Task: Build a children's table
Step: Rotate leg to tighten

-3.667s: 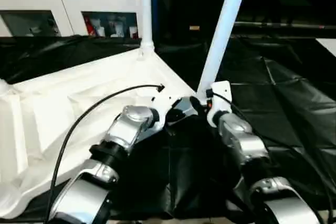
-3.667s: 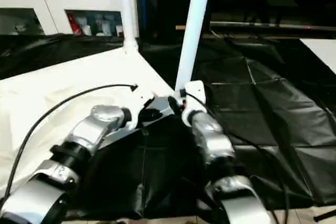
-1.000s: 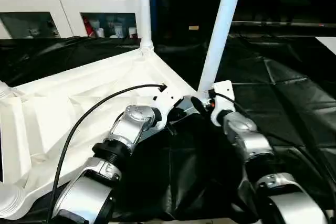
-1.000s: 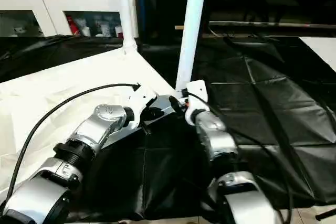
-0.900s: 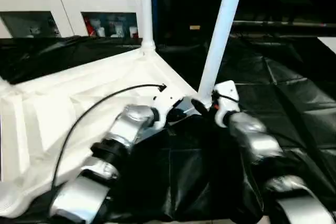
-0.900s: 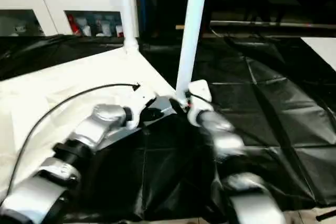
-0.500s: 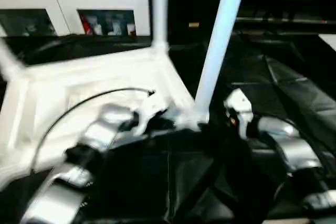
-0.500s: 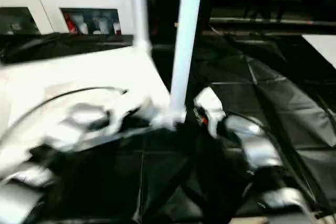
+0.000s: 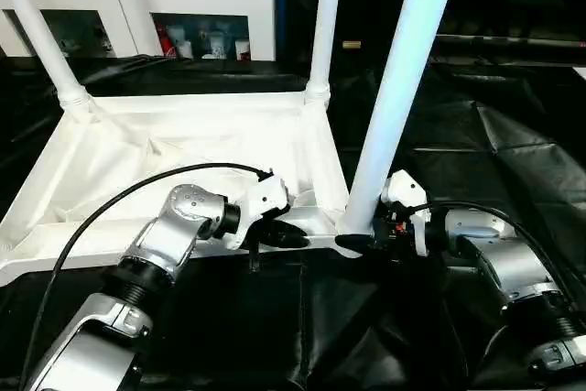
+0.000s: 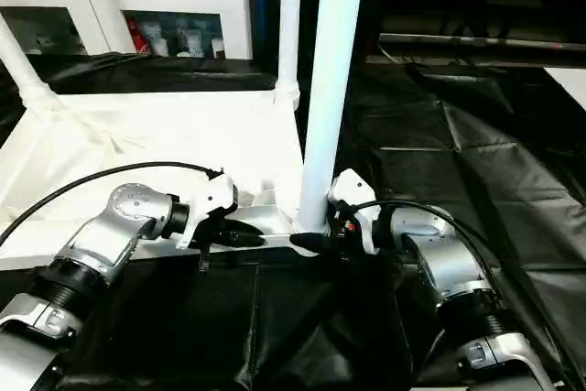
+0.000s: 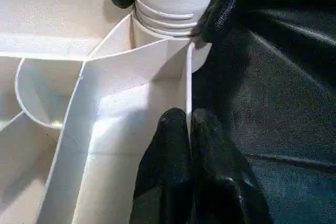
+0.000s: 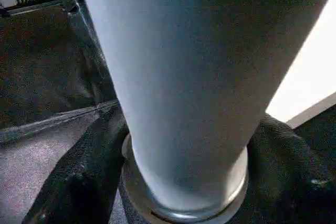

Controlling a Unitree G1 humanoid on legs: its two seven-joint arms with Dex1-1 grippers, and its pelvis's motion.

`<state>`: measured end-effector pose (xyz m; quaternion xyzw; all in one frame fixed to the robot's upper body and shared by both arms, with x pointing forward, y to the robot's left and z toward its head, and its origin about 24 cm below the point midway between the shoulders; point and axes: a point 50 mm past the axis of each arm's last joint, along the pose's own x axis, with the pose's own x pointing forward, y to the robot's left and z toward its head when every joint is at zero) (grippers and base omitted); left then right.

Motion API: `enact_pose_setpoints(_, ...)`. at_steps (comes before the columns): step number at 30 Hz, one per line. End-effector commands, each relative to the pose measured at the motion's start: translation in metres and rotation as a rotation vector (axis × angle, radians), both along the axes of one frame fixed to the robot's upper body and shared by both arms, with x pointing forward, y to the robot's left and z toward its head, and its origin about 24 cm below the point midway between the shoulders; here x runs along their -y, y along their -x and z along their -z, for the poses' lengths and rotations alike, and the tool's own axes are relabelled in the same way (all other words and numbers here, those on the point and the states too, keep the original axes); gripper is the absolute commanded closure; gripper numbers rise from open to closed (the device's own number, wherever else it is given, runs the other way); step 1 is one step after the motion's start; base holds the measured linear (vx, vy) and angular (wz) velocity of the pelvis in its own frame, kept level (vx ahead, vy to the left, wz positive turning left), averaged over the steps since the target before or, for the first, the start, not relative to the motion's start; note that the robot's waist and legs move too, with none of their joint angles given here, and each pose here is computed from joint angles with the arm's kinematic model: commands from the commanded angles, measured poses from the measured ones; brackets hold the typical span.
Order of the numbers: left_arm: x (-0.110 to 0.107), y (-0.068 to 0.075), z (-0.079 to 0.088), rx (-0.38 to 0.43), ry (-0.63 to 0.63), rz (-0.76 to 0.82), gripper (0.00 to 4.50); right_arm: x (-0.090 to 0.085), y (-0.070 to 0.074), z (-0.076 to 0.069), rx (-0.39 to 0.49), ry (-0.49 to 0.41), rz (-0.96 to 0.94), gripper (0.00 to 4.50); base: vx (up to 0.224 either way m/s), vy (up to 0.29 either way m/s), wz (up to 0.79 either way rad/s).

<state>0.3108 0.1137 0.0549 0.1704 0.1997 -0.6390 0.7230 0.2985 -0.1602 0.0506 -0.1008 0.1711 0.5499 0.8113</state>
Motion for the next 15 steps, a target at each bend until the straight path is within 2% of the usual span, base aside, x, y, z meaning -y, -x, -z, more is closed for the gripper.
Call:
enact_pose_setpoints(1,0.002,0.004,0.002,-0.022,0.022,0.009,4.50,-0.004,0.000,-0.001,-0.004,0.005,-0.027,1.61,0.000,0.000,0.00)
enact_pose_setpoints(6,0.001,0.003,0.003,-0.021,0.020,0.003,4.50,-0.004,-0.001,0.000,-0.005,0.006,-0.019,1.72,0.000,0.000,0.00)
enact_pose_setpoints(9,0.002,0.000,0.003,-0.018,0.032,-0.047,4.50,-0.003,-0.006,0.004,0.001,0.004,0.063,1.73,0.000,0.000,0.00)
enact_pose_setpoints(10,0.005,-0.005,0.004,-0.006,0.045,-0.120,4.50,-0.001,-0.014,0.011,0.007,0.010,0.205,1.73,0.000,0.000,0.00)
enact_pose_setpoints(13,0.009,-0.013,0.005,0.006,0.047,-0.220,4.50,-0.001,-0.022,0.021,-0.015,0.008,0.390,1.74,0.000,0.000,0.00)
enact_pose_setpoints(14,0.014,-0.019,0.007,0.013,0.042,-0.309,4.50,-0.005,-0.027,0.028,-0.024,-0.005,0.521,1.74,0.000,0.000,0.00)
enact_pose_setpoints(15,0.016,-0.021,0.008,0.012,0.041,-0.341,4.50,-0.006,-0.028,0.030,-0.027,-0.011,0.566,1.74,0.000,0.000,0.00)
